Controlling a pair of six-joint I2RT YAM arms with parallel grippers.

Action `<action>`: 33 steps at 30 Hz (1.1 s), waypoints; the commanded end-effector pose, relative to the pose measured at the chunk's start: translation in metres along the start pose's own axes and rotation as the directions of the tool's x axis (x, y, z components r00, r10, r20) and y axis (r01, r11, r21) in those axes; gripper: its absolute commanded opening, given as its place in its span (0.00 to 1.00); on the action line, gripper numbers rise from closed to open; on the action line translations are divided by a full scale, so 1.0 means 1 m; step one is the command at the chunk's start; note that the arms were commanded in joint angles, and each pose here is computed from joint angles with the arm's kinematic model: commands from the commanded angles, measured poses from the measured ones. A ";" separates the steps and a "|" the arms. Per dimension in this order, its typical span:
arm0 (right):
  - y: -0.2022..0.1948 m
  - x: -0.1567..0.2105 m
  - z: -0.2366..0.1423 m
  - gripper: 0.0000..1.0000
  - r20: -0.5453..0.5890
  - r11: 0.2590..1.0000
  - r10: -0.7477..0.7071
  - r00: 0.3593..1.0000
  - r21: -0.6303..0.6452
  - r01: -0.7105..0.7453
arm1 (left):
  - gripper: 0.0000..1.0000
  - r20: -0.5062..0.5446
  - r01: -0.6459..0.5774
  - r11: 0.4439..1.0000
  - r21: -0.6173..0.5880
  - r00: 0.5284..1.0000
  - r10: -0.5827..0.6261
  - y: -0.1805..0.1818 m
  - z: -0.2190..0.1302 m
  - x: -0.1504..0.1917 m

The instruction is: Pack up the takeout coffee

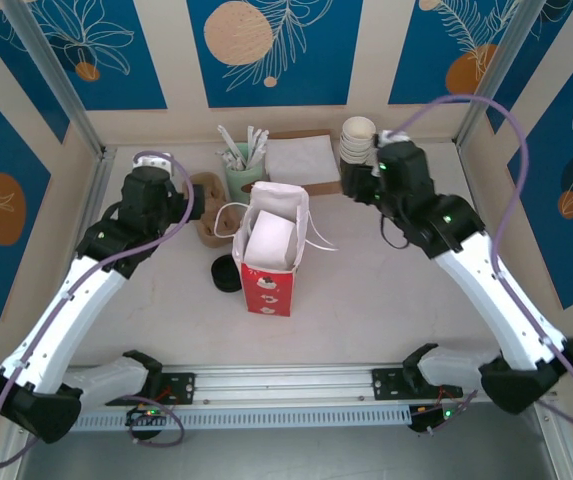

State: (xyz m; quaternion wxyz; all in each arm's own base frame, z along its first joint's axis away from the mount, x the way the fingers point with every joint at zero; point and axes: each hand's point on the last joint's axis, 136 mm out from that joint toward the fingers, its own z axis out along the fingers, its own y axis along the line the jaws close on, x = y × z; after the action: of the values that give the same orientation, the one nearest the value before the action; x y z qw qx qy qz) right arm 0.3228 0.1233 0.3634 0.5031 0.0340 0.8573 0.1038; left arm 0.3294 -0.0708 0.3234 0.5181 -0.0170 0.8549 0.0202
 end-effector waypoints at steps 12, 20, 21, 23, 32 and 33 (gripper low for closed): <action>-0.178 0.099 0.095 0.99 0.107 0.956 0.155 0.982 0.233 -0.176 | 1.00 0.182 0.086 0.958 -0.273 0.983 -0.036 0.069 0.075 0.088; -0.204 0.156 0.161 0.99 0.084 0.958 0.041 0.996 0.279 -0.063 | 1.00 0.099 0.093 0.942 -0.321 0.993 -0.064 0.095 0.120 0.166; -0.202 0.158 0.166 0.99 0.103 0.965 0.042 0.994 0.255 -0.067 | 1.00 0.095 0.074 0.945 -0.319 0.994 -0.046 0.094 0.123 0.170; -0.196 0.164 0.176 0.99 0.060 0.970 0.008 0.998 0.242 -0.022 | 1.00 0.092 0.052 0.948 -0.315 0.996 -0.024 0.093 0.127 0.169; -0.168 0.173 0.173 0.99 0.134 0.994 -0.077 0.988 0.092 0.065 | 1.00 0.154 -0.013 0.981 -0.196 0.987 0.044 0.078 0.146 0.166; -0.168 0.176 0.175 0.99 0.153 0.994 -0.083 0.985 0.078 0.072 | 1.00 0.163 -0.020 0.983 -0.185 0.985 0.051 0.076 0.147 0.166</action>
State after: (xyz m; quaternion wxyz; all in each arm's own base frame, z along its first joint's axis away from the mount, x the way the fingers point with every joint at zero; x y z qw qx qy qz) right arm 0.3894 0.0076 0.0758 0.5175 0.0539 0.8535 0.0284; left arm 0.3704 0.0202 0.0960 0.5471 -0.0704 0.8231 0.1350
